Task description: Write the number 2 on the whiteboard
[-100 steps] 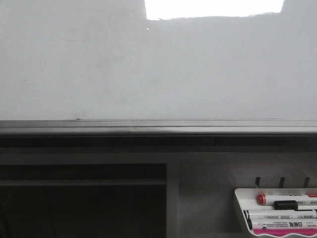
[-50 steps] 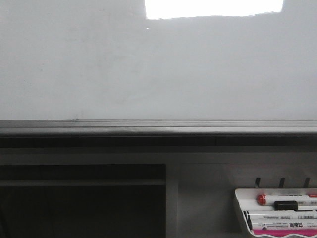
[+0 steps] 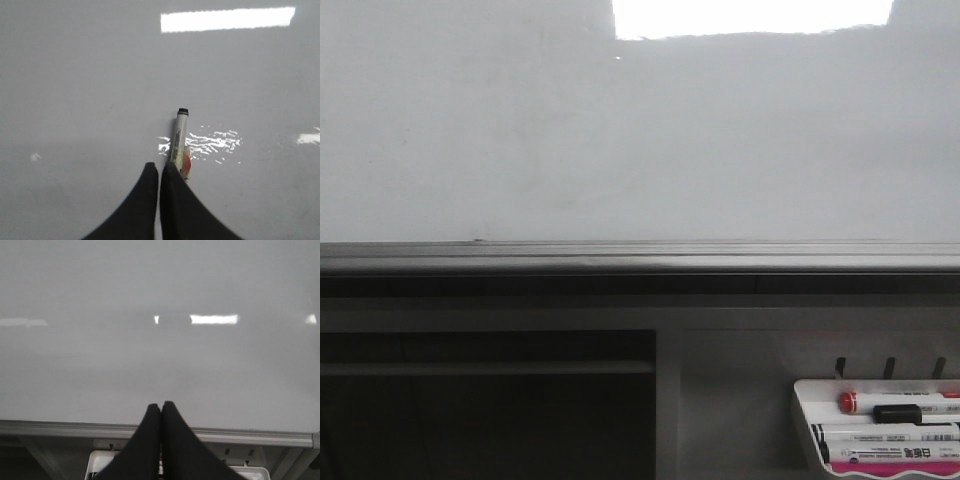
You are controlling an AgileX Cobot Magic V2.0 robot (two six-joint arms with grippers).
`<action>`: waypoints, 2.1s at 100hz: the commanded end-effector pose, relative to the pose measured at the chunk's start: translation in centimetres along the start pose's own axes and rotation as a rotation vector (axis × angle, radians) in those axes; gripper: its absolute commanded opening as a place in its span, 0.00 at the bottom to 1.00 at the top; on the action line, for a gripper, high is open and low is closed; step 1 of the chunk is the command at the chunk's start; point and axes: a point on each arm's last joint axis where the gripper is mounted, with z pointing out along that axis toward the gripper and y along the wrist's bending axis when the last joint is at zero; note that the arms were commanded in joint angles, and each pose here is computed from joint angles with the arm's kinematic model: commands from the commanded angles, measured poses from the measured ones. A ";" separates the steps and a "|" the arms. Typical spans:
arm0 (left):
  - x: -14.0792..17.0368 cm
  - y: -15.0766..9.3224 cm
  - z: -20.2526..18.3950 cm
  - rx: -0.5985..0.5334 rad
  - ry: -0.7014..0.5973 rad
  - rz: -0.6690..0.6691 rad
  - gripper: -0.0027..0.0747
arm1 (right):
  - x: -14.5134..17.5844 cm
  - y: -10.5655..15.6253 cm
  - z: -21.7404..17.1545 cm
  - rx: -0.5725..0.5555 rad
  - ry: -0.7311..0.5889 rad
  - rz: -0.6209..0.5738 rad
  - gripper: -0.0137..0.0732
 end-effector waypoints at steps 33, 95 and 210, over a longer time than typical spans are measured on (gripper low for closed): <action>-0.7 0.0 2.6 -0.001 0.063 -0.004 0.02 | -1.3 0.0 2.1 -0.004 0.041 0.003 0.08; 2.3 0.2 11.1 -0.004 0.330 -0.029 0.63 | -1.1 0.0 3.0 -0.013 0.085 0.018 0.45; 3.2 -0.6 19.9 0.047 0.456 0.112 0.09 | -1.1 0.0 3.0 -0.015 0.089 0.019 0.45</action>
